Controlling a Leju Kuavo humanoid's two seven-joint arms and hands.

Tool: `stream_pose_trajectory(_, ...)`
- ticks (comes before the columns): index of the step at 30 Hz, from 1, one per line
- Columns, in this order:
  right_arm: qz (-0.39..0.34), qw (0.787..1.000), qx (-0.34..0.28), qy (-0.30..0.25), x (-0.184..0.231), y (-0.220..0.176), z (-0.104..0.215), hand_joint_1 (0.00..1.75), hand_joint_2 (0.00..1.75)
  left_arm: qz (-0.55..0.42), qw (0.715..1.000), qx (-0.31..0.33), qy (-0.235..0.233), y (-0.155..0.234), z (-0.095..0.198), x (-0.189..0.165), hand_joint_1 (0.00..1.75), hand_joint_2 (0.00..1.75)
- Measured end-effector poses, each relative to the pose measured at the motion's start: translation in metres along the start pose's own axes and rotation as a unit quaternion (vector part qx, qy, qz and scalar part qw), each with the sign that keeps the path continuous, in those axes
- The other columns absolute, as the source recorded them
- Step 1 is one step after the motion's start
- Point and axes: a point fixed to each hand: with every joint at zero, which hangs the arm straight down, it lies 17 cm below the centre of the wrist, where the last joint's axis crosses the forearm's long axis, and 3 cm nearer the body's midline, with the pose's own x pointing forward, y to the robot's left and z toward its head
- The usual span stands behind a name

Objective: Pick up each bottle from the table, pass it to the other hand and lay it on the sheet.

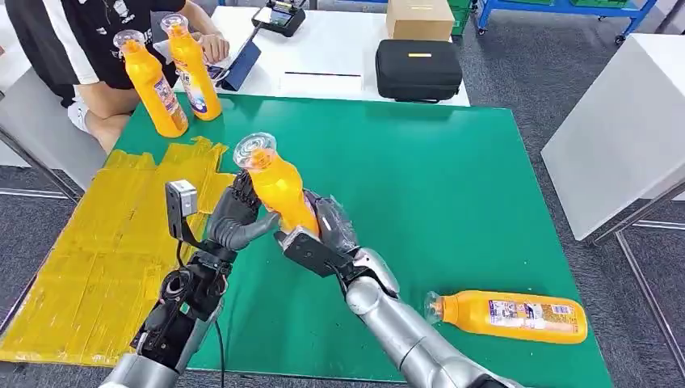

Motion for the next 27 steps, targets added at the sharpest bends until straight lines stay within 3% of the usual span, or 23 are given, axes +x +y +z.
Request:
stream_pose_trajectory(22, 0.018, 1.000, 0.020, 0.013, -0.011, 0.010, 0.003, 1.75, 1.75, -0.001, 1.000, 0.003, 0.011, 0.003, 0.003, -0.010, 0.00, 1.75)
stream_pose_trajectory(27, 0.052, 0.998, -0.015, 0.012, -0.012, -0.002, 0.002, 1.75, 1.75, -0.003, 1.000, 0.003, 0.007, 0.003, 0.001, -0.008, 0.00, 1.75)
